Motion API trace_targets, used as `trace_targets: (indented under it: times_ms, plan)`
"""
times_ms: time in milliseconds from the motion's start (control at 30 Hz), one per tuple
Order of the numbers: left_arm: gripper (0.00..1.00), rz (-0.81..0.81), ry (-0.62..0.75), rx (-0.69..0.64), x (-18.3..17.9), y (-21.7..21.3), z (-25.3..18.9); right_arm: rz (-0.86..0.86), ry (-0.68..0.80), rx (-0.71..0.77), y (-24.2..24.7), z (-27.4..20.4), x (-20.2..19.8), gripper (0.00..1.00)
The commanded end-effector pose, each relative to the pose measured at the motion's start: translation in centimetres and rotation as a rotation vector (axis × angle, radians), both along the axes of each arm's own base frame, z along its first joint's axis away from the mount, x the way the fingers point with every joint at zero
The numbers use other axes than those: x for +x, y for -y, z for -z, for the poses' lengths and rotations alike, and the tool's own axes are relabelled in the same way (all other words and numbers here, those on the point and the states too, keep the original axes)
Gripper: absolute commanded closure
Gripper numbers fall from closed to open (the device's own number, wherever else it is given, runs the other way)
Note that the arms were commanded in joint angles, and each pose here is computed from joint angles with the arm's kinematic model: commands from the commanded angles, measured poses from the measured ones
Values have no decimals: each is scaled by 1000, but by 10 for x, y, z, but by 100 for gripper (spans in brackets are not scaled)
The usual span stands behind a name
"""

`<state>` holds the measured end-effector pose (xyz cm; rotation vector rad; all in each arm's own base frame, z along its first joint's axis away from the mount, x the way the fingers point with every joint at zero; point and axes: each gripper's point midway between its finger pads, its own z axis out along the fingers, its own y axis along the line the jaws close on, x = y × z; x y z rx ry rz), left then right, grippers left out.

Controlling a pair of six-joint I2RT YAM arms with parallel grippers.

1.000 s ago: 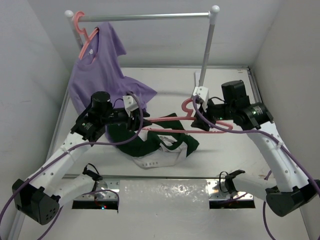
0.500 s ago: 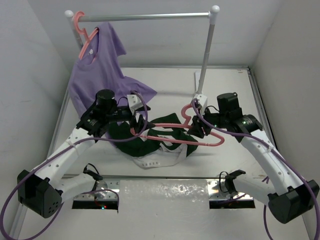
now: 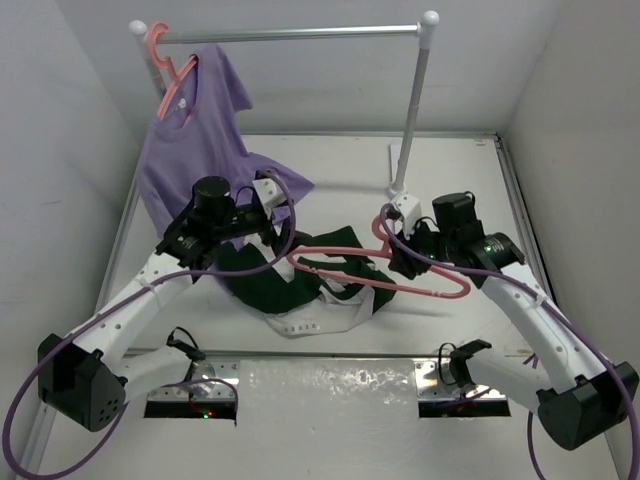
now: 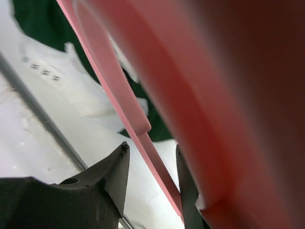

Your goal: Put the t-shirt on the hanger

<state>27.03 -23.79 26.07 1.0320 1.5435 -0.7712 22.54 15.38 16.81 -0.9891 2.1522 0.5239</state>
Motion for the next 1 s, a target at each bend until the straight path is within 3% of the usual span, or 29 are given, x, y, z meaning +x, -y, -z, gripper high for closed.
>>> trace_targets:
  times_ms: [0, 100, 133, 200, 267, 467, 533, 667, 967]
  plan:
    - [4, -207, -30, 23, 33, -17, 1, 129, 35, -88, 26, -1, 4, 100]
    - [30, -286, -130, 94, 37, -29, 30, 203, 53, -128, 40, -2, 4, 100]
    - [56, -293, -164, 106, 36, -30, 38, 214, 70, -123, 42, -6, 3, 100]
    - [71, -298, -284, 129, 26, -28, 60, 233, 77, -110, 44, -8, 1, 100]
    - [68, -285, -358, 154, 18, -23, 74, 242, 82, -107, 45, -8, -1, 100]
    - [46, -229, -550, 310, -22, 4, 124, 257, 43, -130, 54, 3, -17, 100]
    - [43, -262, -601, 327, -20, 5, 137, 262, 36, -138, 57, 4, -21, 100]
    - [40, -383, -633, 350, 4, 2, 148, 257, 27, -134, 57, 5, -28, 100]
    - [42, -429, -672, 330, 23, 9, 145, 263, 13, -119, 59, 11, -38, 100]
